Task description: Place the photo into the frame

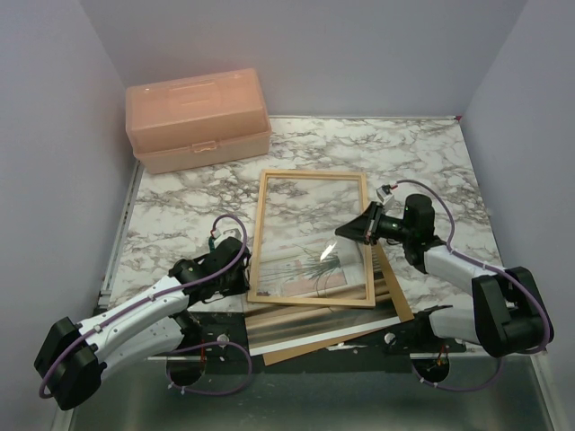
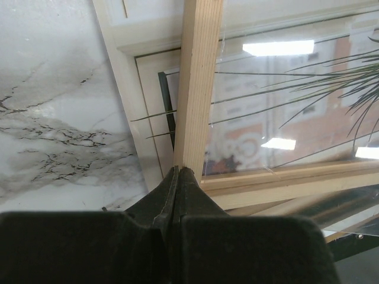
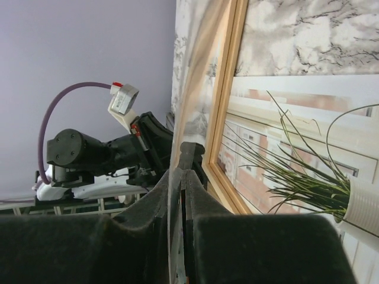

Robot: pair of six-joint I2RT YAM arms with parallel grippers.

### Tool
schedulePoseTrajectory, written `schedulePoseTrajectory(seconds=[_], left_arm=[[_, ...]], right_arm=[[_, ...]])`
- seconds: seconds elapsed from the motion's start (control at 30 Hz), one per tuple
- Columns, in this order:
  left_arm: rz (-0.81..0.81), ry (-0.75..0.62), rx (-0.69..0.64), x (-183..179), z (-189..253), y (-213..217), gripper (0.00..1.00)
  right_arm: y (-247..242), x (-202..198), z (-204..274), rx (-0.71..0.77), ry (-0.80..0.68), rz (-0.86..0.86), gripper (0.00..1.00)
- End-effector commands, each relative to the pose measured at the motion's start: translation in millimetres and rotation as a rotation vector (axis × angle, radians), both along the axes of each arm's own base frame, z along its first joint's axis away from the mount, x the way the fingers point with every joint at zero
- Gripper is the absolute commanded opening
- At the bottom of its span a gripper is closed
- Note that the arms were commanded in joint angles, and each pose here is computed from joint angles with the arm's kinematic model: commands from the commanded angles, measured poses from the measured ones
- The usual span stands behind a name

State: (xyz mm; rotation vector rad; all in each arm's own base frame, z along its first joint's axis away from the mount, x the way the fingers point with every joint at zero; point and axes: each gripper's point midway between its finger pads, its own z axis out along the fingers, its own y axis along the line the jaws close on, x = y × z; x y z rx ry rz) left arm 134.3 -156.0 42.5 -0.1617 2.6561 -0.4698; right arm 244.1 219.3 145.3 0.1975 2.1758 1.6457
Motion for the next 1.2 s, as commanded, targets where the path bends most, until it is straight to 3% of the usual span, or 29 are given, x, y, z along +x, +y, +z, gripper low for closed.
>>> schedulePoseTrajectory(seconds=[0.0, 0.4, 1.17], left_arm=[[-0.003, 0.014, 0.066, -4.2, -8.3, 11.2, 0.00], [-0.010, 0.017, 0.073, -5.0, -8.9, 11.3, 0.00], [-0.013, 0.018, 0.074, -6.0, -8.8, 11.3, 0.00]], right_arm=[[3.2, -1.4, 14.4, 0.042, -0.050, 0.018, 0.12], [-7.0, -4.9, -29.0, -0.162, -0.017, 0.055, 0.12], [-5.2, 17.9, -7.0, -0.205, -0.084, 0.066, 0.12]])
